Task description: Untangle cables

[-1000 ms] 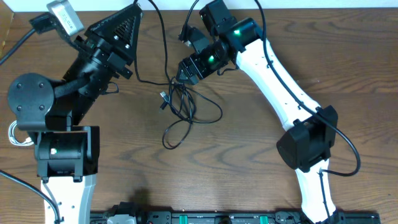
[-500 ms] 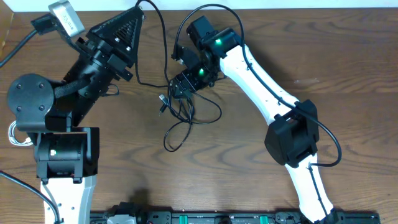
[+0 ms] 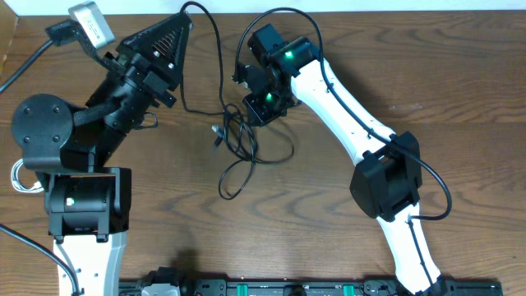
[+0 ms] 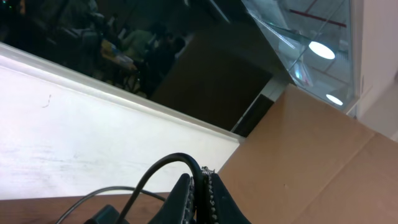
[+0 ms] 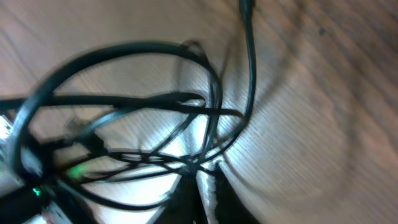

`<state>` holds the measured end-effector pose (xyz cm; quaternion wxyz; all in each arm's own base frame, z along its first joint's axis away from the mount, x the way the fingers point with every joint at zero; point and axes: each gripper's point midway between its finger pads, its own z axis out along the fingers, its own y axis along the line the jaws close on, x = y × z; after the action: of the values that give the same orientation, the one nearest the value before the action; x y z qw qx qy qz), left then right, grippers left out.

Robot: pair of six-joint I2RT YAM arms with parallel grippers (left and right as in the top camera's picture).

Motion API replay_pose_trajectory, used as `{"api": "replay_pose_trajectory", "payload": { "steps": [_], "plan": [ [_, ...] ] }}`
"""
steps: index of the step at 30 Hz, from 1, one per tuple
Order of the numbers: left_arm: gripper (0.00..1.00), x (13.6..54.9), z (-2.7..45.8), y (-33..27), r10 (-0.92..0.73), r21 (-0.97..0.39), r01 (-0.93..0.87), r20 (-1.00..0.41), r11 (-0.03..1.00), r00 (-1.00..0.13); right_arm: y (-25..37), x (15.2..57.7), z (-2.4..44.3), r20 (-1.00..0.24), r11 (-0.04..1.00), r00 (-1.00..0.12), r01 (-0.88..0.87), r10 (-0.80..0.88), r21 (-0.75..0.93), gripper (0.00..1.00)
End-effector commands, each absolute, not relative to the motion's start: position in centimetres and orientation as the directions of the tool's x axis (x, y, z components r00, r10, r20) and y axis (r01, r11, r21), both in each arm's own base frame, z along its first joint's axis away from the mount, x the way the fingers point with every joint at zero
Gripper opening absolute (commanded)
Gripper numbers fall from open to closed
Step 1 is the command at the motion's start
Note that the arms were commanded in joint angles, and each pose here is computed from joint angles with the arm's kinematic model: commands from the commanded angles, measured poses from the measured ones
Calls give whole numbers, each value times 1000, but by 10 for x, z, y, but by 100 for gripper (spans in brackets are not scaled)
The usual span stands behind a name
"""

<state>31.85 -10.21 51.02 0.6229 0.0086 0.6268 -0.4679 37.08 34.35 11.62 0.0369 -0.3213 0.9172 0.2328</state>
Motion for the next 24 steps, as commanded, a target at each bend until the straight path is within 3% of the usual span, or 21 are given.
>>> {"api": "replay_pose_trajectory", "payload": {
  "steps": [1, 6, 13, 18, 21, 23, 24],
  "plan": [
    [8, 316, 515, -97, -562, -553, 594, -804, 584, -197, 340, 378, 115, -225, 701, -791, -610, -569, 370, 1],
    [8, 331, 474, -86, -511, -571, 486, -817, 662, -267, 325, 394, 151, -304, 709, -795, -606, -525, 360, 1],
    [8, 363, 382, -56, -471, -580, 169, -771, 797, -428, 264, 416, 251, -479, 763, -801, -548, -359, 344, 1],
    [8, 375, 312, -27, -451, -496, -71, -711, 866, -540, 232, 401, 310, -559, 731, -781, -550, -280, 403, 1],
    [17, 377, 277, -15, -460, -450, -181, -653, 875, -601, 211, 393, 336, -595, 745, -767, -538, -240, 394, 1],
    [39, 379, 257, -15, -459, -436, -210, -611, 875, -645, 202, 385, 355, -626, 734, -750, -546, -214, 403, 1],
    [45, 379, 250, -15, -459, -432, -220, -592, 875, -662, 199, 382, 363, -639, 728, -742, -551, -204, 407, 1]
  ]
}}
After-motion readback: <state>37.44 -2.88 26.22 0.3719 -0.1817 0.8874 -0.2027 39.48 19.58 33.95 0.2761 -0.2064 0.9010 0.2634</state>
